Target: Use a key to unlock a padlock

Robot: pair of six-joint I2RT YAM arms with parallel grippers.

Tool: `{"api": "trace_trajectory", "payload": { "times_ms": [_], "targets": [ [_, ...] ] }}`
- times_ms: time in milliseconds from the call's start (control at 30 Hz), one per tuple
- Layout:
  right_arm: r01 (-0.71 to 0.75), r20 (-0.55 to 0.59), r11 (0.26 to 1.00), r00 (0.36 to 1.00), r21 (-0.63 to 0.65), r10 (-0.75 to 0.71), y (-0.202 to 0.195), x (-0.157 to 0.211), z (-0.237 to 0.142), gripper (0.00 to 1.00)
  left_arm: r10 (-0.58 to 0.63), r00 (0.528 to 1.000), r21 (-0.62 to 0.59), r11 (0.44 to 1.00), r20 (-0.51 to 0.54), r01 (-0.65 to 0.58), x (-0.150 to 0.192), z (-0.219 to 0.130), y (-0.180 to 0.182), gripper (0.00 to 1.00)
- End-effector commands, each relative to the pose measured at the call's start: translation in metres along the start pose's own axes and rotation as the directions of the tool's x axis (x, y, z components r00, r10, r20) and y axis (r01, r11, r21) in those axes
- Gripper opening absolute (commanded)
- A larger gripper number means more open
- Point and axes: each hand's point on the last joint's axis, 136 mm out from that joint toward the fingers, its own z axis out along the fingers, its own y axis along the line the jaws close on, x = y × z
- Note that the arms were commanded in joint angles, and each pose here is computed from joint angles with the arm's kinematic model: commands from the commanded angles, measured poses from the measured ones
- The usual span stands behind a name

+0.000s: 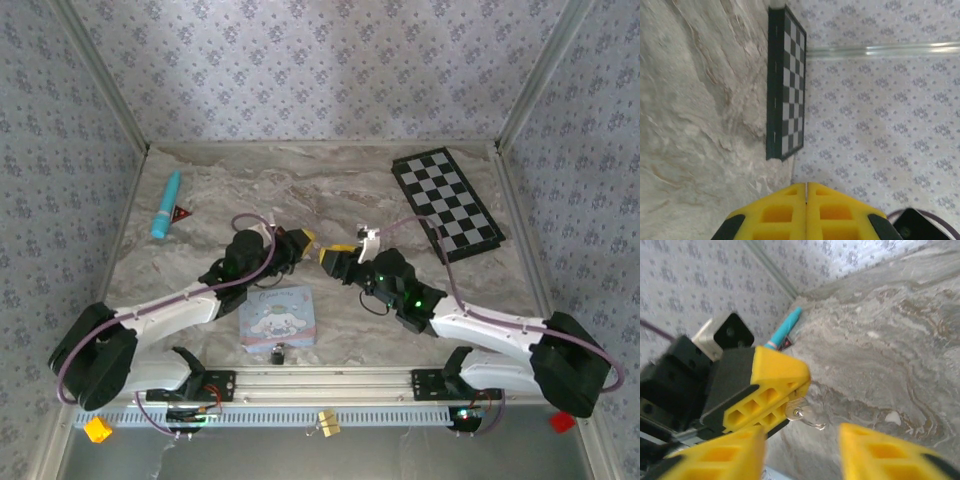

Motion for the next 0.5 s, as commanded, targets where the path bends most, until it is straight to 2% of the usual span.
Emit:
{"api": "trace_trajectory", "payload": {
  "times_ms": [0,67,133,233,333,467],
  "targets": [
    [-0.088,0.104,0.996,0.991,-0.001,0.087,-0.010,-0.024,-0.017,0.76,0.162,0.978,-0.026,0.987,0.135,-0.159,-0.029,-0.021,-0.019,0.00],
    [-0.179,0.155,0.982,0.970,-0.053,0.185,-0.012,-0.031,-0.025,0.85,0.276,0.941,-0.064,0.961,0.197,-0.269,-0.040,-0.030,-0.026,0.00],
    [-0.223,0.175,0.967,0.954,-0.128,0.243,-0.003,-0.034,-0.028,0.86,0.346,0.906,-0.078,0.938,0.245,-0.338,-0.049,-0.038,-0.034,0.00],
    [-0.273,0.134,0.945,0.945,-0.183,0.299,0.012,-0.032,-0.022,0.88,0.427,0.856,-0.039,0.900,0.292,-0.435,-0.053,-0.043,-0.053,0.00],
    [-0.285,0.160,0.909,0.925,-0.304,0.344,0.031,-0.039,-0.023,0.89,0.476,0.827,0.046,0.859,0.300,-0.511,-0.044,-0.041,-0.074,0.00],
    [-0.228,0.129,0.853,0.938,-0.469,0.322,0.063,-0.043,-0.022,0.89,0.526,0.797,0.177,0.790,0.297,-0.587,-0.018,-0.037,-0.099,0.00]
  ]
}}
